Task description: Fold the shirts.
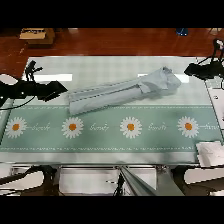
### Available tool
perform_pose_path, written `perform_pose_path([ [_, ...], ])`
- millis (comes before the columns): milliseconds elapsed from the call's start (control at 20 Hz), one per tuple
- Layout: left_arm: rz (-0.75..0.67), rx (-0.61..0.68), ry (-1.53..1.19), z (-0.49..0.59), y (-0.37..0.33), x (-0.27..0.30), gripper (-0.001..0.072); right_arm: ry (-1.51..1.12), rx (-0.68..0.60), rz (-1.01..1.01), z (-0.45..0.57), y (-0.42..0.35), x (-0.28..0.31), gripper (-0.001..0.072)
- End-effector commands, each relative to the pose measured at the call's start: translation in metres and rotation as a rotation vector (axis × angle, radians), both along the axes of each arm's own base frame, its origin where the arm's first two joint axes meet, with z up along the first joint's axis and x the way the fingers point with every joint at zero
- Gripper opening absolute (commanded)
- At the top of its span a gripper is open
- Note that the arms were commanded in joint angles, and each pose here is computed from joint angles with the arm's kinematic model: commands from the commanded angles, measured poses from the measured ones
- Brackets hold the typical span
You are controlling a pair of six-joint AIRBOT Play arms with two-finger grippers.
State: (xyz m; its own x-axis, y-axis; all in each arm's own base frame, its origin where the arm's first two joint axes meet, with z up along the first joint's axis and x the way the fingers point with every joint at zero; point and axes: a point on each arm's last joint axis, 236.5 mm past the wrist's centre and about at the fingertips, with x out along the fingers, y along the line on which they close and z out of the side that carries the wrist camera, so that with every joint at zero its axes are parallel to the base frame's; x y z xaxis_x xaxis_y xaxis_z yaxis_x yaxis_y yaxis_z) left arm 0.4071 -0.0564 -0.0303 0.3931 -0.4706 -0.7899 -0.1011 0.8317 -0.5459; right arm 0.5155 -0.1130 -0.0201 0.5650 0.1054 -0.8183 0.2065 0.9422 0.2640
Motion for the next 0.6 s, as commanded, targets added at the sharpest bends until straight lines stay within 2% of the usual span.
perform_pose_path([
  [0, -0.047, -0.018, 0.037, 0.002, -0.011, -0.012, 0.067, 0.025, 0.305, -0.084, -0.019, 0.016, 0.0, 0.0599],
  [100, -0.069, -0.031, 0.062, 0.001, -0.015, -0.02, 0.0664, 0.028, 0.404, -0.095, -0.029, 0.028, 0.005, 0.0601],
  [200, -0.08, -0.038, 0.076, 0.001, -0.017, -0.024, 0.0595, 0.073, 0.434, -0.087, -0.047, 0.041, 0.004, 0.0601],
  [550, -0.089, -0.043, 0.086, 0.001, -0.019, -0.027, 0.0595, 0.117, 0.573, -0.003, -0.072, 0.112, 0.013, 0.0601],
])
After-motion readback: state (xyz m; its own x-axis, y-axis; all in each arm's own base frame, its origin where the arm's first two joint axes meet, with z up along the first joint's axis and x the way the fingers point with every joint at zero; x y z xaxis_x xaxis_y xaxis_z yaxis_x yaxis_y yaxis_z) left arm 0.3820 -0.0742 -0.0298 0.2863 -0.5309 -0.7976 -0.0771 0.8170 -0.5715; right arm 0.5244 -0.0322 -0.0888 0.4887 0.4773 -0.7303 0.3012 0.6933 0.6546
